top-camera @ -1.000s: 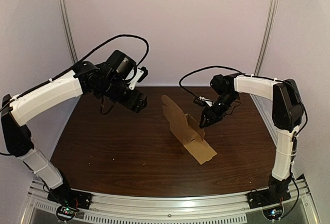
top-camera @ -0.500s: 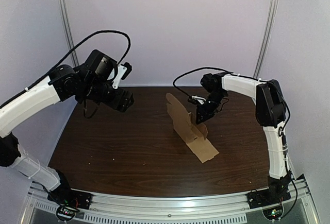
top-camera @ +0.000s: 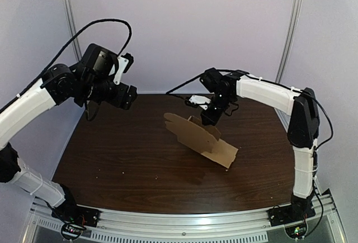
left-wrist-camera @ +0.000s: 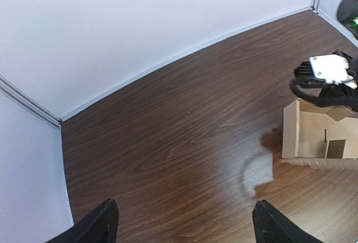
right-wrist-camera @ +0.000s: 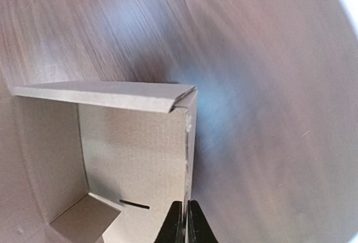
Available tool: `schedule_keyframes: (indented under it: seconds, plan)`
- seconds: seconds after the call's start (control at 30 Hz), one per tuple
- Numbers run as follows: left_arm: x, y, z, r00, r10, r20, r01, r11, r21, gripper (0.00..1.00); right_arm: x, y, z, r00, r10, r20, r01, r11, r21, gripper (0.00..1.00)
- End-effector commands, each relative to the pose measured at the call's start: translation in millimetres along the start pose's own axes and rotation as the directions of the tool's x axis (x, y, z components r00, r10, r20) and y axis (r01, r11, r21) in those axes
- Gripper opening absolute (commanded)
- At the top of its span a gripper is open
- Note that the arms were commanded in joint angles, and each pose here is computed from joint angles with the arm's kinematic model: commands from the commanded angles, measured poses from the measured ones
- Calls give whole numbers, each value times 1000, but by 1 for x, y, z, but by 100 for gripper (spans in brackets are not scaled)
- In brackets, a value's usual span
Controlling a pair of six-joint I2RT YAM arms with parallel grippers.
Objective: Fold the paper box
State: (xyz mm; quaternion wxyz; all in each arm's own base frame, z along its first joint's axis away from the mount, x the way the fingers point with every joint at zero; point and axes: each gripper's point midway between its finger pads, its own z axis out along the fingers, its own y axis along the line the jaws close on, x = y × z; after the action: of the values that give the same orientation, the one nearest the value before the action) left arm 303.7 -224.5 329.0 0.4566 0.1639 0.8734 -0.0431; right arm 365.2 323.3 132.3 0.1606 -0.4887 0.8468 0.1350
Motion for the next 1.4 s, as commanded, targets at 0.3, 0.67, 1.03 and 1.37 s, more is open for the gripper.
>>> schedule_keyframes:
  seconds: [0.3,0.67,1.03,1.37]
  plan:
    - [44,51,-21,992,-59,108,72,990,-121,88,-77,76,24,573,-813,-102,712,432,553,1]
    - [91,8,34,999,15,-49,-14,1000,28,92,-37,134,-52,720,-680,138,652,731,198,13]
    - [97,-99,129,977,-80,-198,143,933,329,89,37,-24,-77,958,-154,242,135,987,90,26]
    - [100,-143,173,953,-92,-287,210,887,411,88,85,-91,-14,992,9,128,-12,1000,25,27]
